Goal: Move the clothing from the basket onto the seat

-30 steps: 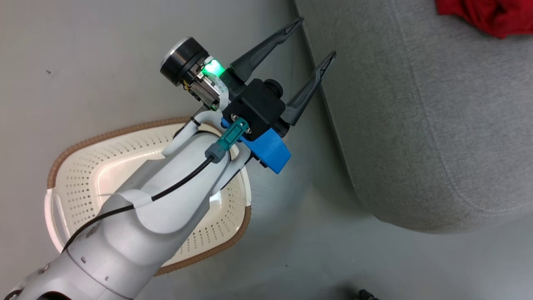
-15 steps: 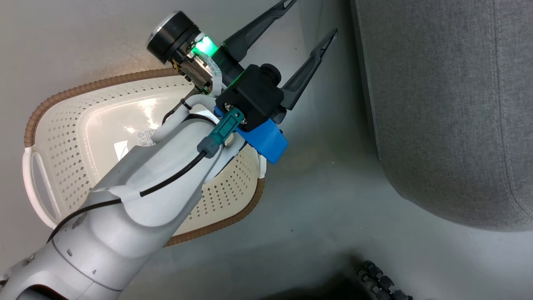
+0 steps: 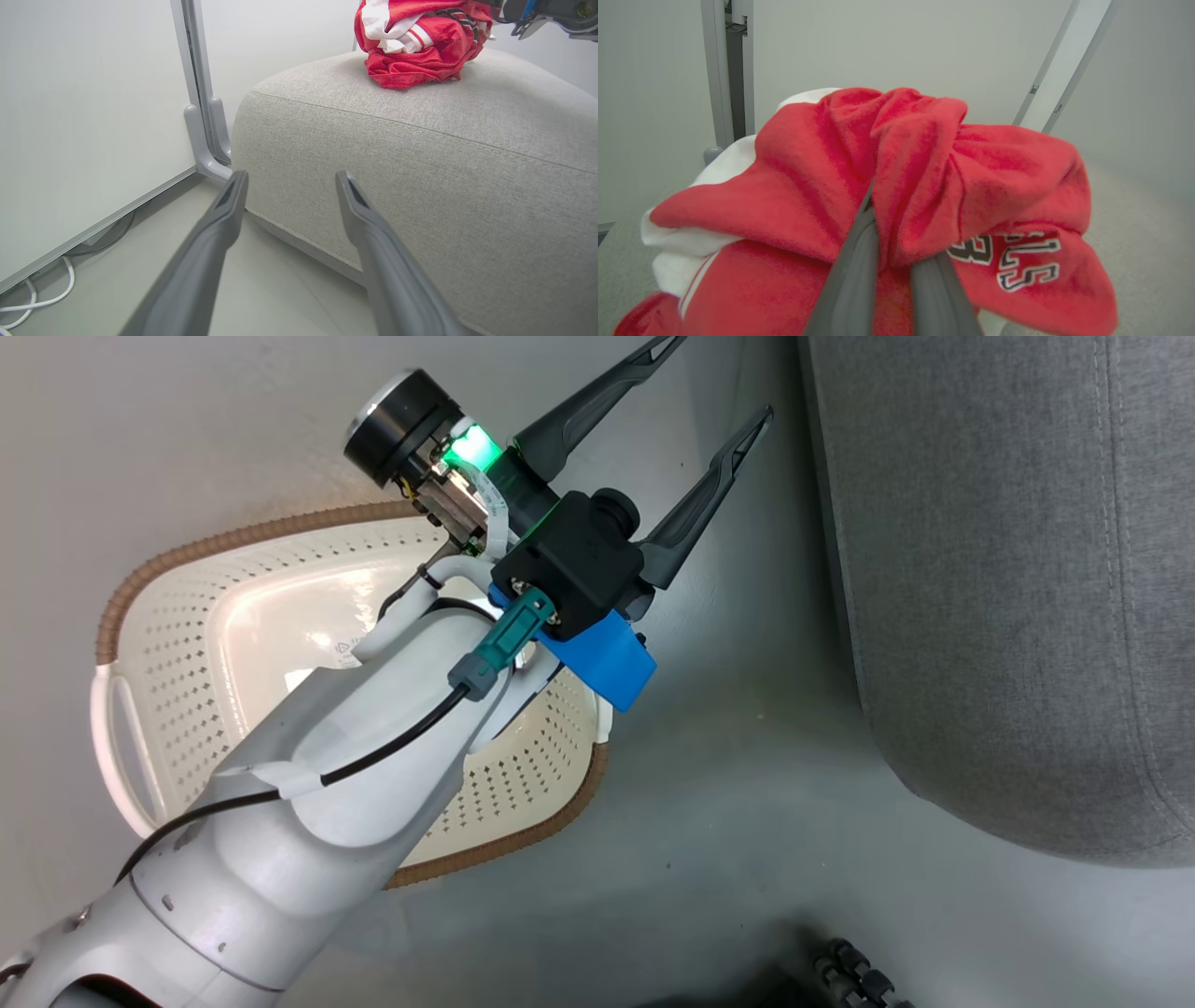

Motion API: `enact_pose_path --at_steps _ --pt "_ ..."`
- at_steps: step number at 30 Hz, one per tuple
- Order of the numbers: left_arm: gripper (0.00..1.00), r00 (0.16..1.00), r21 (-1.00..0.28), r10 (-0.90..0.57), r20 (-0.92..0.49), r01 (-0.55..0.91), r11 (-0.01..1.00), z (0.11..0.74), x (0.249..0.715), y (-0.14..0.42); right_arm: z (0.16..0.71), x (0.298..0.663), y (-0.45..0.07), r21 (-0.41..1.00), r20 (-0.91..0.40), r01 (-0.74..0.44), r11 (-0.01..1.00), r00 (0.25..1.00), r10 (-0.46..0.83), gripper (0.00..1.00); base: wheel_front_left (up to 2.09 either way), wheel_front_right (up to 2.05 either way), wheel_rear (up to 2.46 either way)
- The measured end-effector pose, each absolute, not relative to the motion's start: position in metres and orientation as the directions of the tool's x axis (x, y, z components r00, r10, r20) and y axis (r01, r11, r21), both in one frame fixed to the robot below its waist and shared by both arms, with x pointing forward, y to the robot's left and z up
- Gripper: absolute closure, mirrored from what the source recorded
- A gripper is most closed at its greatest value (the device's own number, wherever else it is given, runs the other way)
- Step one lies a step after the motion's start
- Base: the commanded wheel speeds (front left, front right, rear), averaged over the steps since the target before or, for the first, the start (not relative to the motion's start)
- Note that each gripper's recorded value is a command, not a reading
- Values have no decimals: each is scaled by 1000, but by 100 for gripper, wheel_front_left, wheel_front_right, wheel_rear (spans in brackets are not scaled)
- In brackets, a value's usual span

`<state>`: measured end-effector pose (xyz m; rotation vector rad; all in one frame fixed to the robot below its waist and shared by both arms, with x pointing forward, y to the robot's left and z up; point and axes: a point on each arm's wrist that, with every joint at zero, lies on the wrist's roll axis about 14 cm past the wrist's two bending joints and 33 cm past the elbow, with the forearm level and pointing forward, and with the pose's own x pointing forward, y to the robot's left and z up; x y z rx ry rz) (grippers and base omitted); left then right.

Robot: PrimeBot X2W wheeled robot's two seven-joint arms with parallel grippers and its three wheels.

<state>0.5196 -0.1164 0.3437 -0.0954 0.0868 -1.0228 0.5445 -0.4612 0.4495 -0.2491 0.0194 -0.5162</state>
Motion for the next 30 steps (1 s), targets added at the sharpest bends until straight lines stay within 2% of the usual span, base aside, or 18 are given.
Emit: enact_pose_path --at_steps 5,13,21,30 --pt "0 541 -119 -841 -10 834 538 360 518 -113 456 521 -459 -246 44 486 838 870 -492 0 0 0 0" --pt "0 618 -106 -786 28 784 612 402 519 -98 479 486 -419 -264 73 409 873 911 -405 0 0 0 0" --pt "0 717 -96 -691 91 697 710 457 514 -66 513 477 -355 -208 141 276 938 958 -251 0 0 0 0" --pt "0 852 -83 -500 155 515 853 506 506 3 542 466 -281 -120 215 116 986 973 -88 0 0 0 0"
